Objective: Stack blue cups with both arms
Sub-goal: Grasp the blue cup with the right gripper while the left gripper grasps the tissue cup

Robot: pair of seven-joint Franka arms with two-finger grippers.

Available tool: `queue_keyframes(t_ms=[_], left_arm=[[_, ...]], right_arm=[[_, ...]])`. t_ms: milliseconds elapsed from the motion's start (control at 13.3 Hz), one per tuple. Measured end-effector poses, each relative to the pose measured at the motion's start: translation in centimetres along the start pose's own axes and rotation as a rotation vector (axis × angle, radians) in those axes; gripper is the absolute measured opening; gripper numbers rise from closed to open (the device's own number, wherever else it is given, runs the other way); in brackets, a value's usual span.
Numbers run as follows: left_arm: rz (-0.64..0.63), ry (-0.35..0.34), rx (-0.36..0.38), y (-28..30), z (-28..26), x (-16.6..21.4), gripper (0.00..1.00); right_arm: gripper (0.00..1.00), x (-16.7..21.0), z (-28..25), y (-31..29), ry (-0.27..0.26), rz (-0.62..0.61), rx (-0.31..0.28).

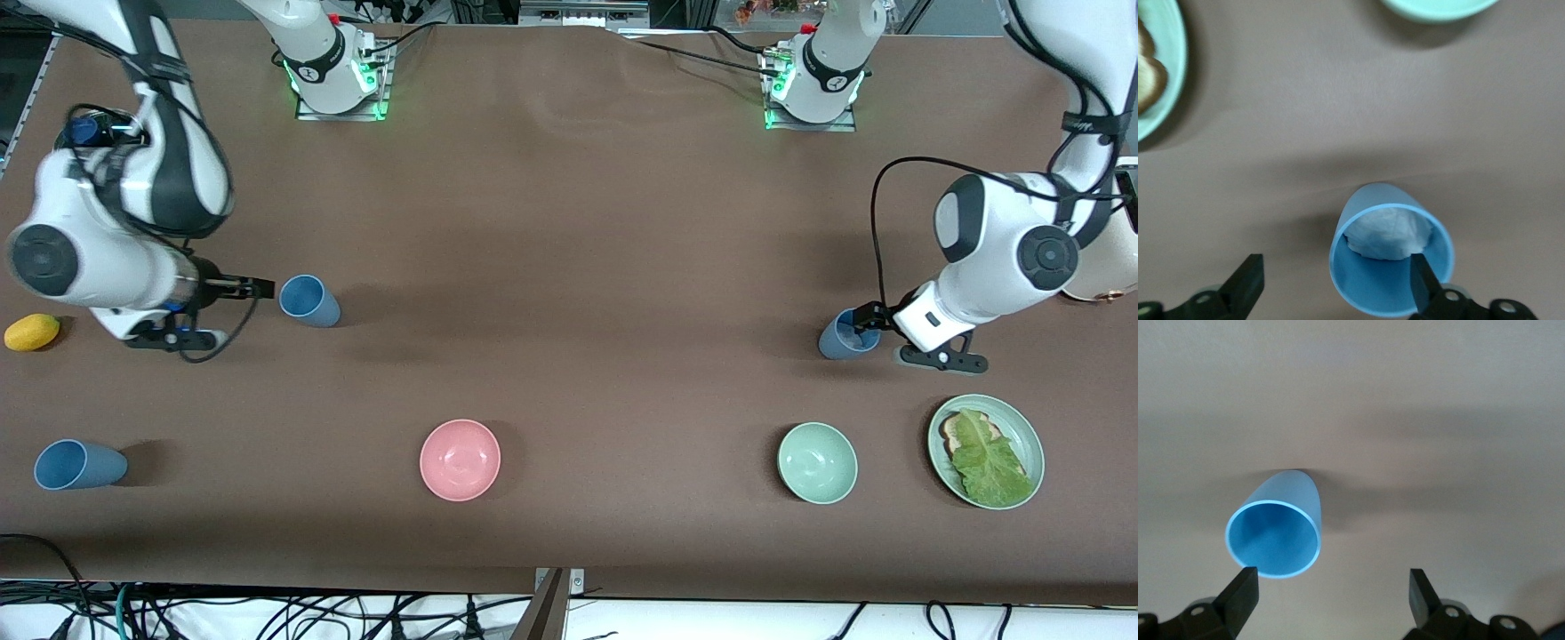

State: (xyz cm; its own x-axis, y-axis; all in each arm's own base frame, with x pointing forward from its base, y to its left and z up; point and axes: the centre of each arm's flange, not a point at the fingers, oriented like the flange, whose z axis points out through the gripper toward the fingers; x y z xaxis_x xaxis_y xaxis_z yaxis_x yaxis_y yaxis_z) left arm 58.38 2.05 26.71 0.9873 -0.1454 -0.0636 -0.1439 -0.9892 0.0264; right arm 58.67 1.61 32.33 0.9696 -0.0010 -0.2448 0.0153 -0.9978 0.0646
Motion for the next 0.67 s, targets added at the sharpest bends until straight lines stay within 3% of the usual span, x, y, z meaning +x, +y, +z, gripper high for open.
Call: queue_keyframes(t_ms=[300, 525, 675], left_arm=[[0.010, -0.017, -0.008, -0.8, 1.4, -0.4, 0.44], [0.020, -0.015, -0.010, -0.1, 1.3, -0.2, 0.10], [0.012, -0.023, -0.011, 1.0, 0.5, 0.4, 0.05]], right_arm=[[1.00, -1.3, 5.3, -1.1, 0.066, -0.031, -0.004], [1.00, -1.9, 6.5, -1.2, 0.064, -0.033, -0.003], [0.96, -1.9, 6.5, -1.2, 0.064, -0.031, -0.003]])
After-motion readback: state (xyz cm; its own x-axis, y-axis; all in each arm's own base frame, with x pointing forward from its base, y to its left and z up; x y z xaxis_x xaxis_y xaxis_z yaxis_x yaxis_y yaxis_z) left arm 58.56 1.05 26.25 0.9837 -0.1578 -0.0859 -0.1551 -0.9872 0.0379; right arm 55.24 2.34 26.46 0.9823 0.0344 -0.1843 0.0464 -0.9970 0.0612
